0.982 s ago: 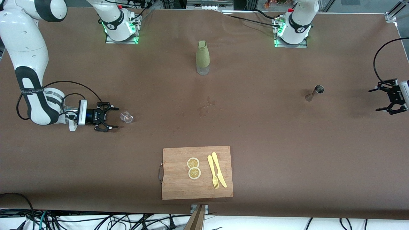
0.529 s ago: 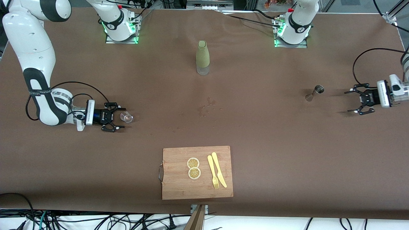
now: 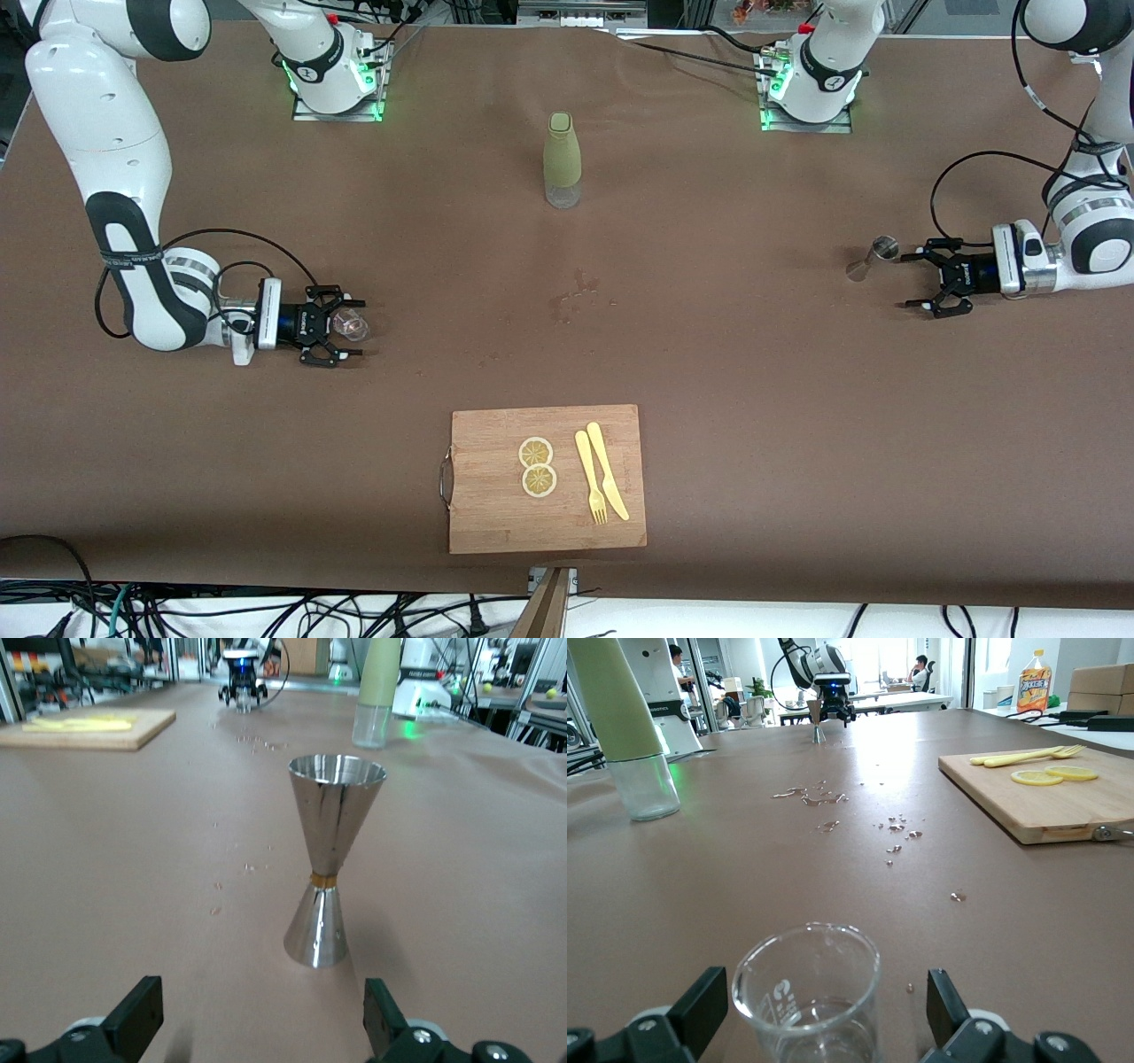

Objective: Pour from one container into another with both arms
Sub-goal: 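Grasp the beaker with the right gripper while the left gripper grasps the jigger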

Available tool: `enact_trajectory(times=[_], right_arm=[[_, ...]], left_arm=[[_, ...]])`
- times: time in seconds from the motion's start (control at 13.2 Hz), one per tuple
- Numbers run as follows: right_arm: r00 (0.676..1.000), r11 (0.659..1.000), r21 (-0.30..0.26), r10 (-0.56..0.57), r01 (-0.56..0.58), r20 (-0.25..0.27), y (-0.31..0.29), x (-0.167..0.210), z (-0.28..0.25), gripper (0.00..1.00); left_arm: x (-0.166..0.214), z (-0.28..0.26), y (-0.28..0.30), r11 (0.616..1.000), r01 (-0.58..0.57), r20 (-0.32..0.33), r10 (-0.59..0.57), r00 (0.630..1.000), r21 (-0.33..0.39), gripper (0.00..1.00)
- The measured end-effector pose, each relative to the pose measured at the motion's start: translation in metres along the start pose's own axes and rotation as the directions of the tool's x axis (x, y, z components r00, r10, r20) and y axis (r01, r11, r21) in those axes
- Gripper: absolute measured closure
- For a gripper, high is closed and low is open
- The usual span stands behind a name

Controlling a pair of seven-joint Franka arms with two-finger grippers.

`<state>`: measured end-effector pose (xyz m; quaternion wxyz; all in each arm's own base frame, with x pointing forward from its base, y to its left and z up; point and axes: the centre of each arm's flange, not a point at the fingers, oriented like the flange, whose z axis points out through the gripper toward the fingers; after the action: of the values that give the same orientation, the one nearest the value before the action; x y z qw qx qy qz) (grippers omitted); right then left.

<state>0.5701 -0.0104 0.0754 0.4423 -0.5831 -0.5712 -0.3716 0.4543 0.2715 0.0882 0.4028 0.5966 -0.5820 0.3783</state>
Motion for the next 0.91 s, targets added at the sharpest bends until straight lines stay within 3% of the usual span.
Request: enact_trajectory(times=[0.3,0.38,0.68,0.91], right_arm=[[1.0,1.0,0.009,0.007,-0.007,-0.005,-0.002,-0.003,0.006,0.02],[1.0,1.0,0.013,0.008,-0.008,-0.009,-0.003,-0.004,0.01,0.07],[1.0,1.0,0.016,0.008,-0.008,-0.012,-0.003,-0.004,0.013,0.56],[1.0,1.0,0.019,0.008,-0.007,-0.017,-0.003,-0.003,0.014,0.75]], left_arm=[[0.001,0.037,-0.006,0.998,-0.04,-0.114,0.035,0.993,-0.042,0.0],[0.001,0.051,-0.009,0.997,-0.046,-0.134,0.037,0.99,-0.066,0.0],[0.006,0.078,-0.012,0.991,-0.053,-0.182,0.03,0.983,-0.125,0.0],[0.0,0.058,-0.001,0.993,-0.03,-0.174,0.009,0.985,-0.115,0.0]])
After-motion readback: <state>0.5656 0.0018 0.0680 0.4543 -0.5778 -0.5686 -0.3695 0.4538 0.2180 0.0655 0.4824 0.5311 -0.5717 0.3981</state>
